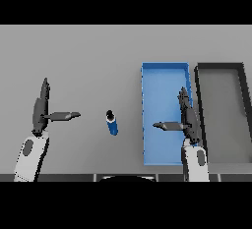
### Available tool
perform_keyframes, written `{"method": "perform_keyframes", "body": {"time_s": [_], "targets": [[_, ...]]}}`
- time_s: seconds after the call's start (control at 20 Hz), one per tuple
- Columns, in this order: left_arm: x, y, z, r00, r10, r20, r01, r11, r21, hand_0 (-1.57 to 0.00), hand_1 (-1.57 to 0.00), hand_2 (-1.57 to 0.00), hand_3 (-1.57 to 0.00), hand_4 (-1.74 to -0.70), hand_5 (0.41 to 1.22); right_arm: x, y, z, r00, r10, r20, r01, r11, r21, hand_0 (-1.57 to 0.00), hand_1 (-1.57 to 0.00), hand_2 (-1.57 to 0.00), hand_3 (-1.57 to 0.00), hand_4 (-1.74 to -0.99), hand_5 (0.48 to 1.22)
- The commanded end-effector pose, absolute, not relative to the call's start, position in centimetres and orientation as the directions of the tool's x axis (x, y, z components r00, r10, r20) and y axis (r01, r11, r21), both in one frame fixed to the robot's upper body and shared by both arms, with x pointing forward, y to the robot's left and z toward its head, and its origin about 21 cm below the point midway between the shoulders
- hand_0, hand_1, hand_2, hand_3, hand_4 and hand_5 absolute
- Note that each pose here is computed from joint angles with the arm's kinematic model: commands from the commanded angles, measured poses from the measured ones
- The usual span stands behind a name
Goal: Pick up the blue pipe and place it into the blue bin.
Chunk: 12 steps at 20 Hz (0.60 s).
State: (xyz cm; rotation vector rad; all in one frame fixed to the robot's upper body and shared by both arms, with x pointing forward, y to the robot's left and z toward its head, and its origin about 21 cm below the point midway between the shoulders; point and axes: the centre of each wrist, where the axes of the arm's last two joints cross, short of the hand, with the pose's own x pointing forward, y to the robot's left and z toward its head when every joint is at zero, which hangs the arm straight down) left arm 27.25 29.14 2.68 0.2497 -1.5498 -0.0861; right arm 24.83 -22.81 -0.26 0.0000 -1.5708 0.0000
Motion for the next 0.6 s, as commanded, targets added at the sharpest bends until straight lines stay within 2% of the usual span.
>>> {"method": "perform_keyframes", "body": {"time_s": [0.0,0.25,0.3,0.4,0.55], "targets": [[27.3,29.1,2.7,0.018,-0.211,0.977,-0.102,0.972,0.212,0.0,0.0,0.0,0.0,-0.97,0.594,24.8,-22.9,-0.3,0.0,0.0,1.0,0.002,1.0,0.0,0.0,0.0,0.0,0.0,-1.21,0.594],[27.1,28.3,2.6,0.012,-0.205,0.979,-0.098,0.974,0.205,0.0,0.0,0.0,0.0,-0.97,0.594,24.7,-23.6,-0.4,0.003,-0.001,1.0,0.001,1.0,0.001,0.0,0.0,0.0,0.0,-1.21,0.594],[26.9,29.2,3.2,-0.025,-0.285,0.958,0.051,0.957,0.286,0.0,0.0,0.0,0.0,-0.97,0.594,24.4,-24.6,0.4,-0.072,0.152,0.986,-0.05,0.987,-0.155,0.0,0.0,0.0,0.0,-1.21,0.594],[26.9,30.9,3.9,-0.06,-0.346,0.936,0.193,0.916,0.351,0.0,0.0,0.0,0.0,-0.97,0.596,23.8,-25.0,0.8,-0.122,0.282,0.952,-0.106,0.95,-0.295,0.0,0.0,0.0,0.0,-1.198,0.589],[26.6,31.7,3.7,-0.067,-0.374,0.925,0.264,0.887,0.378,0.0,0.0,0.0,0.0,-0.97,0.597,23.3,-25.0,1.2,-0.132,0.33,0.935,-0.141,0.927,-0.347,0.0,0.0,0.0,0.0,-1.19,0.586]]}}
